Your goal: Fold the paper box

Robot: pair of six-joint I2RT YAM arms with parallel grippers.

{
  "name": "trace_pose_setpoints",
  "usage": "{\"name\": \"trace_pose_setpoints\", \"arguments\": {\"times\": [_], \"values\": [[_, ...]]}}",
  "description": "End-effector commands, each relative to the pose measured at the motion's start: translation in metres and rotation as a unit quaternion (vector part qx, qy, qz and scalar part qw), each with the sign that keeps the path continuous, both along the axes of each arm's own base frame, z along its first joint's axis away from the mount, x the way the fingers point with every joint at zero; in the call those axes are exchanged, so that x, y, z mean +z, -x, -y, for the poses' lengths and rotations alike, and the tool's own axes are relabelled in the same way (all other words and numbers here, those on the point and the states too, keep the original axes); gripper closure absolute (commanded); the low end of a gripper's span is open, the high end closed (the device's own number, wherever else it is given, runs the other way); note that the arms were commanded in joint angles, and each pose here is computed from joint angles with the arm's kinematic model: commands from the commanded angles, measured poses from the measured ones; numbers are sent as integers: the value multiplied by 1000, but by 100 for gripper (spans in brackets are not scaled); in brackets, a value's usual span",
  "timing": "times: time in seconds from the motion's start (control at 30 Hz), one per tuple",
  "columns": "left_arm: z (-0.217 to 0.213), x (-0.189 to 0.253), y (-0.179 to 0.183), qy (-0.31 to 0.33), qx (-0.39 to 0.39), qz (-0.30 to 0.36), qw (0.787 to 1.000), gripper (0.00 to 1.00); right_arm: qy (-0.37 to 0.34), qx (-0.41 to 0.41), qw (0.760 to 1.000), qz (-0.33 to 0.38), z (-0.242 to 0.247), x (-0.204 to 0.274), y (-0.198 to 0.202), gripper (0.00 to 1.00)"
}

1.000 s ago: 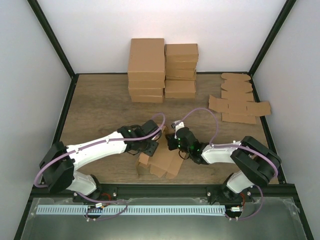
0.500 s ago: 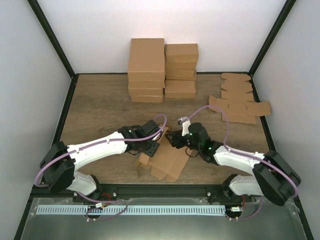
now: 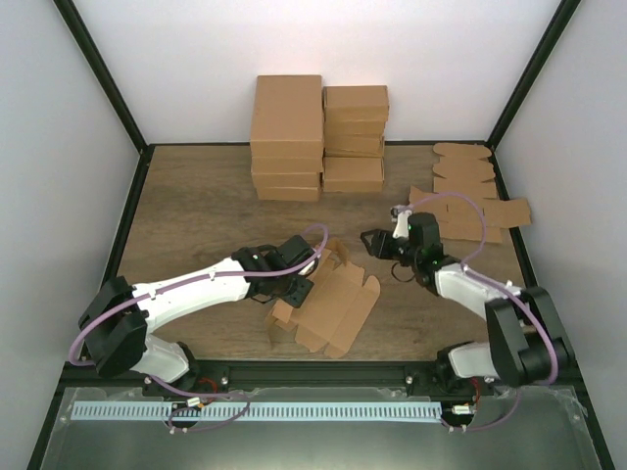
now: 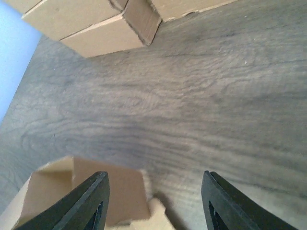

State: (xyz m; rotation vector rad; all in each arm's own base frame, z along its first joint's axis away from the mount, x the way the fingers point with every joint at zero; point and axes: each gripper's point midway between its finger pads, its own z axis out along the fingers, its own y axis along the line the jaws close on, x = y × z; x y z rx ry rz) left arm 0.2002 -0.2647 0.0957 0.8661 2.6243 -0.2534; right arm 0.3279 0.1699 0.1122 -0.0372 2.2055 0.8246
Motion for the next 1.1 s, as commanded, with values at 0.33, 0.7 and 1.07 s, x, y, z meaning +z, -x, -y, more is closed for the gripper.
{"name": "trace_pose_setpoints", "arguments": {"times": [0.33, 0.7, 1.07], "values": [[7, -1, 1, 2, -15, -4, 1000, 49, -82, 172, 978, -83, -60, -30, -48, 74], [9, -3, 2, 1, -20, -8, 1000, 49, -92, 259, 960, -53, -87, -33, -8, 77], [11, 0, 2, 6, -24, -7, 1000, 49, -97, 278, 956, -8, -80, -22, 30, 77]]}}
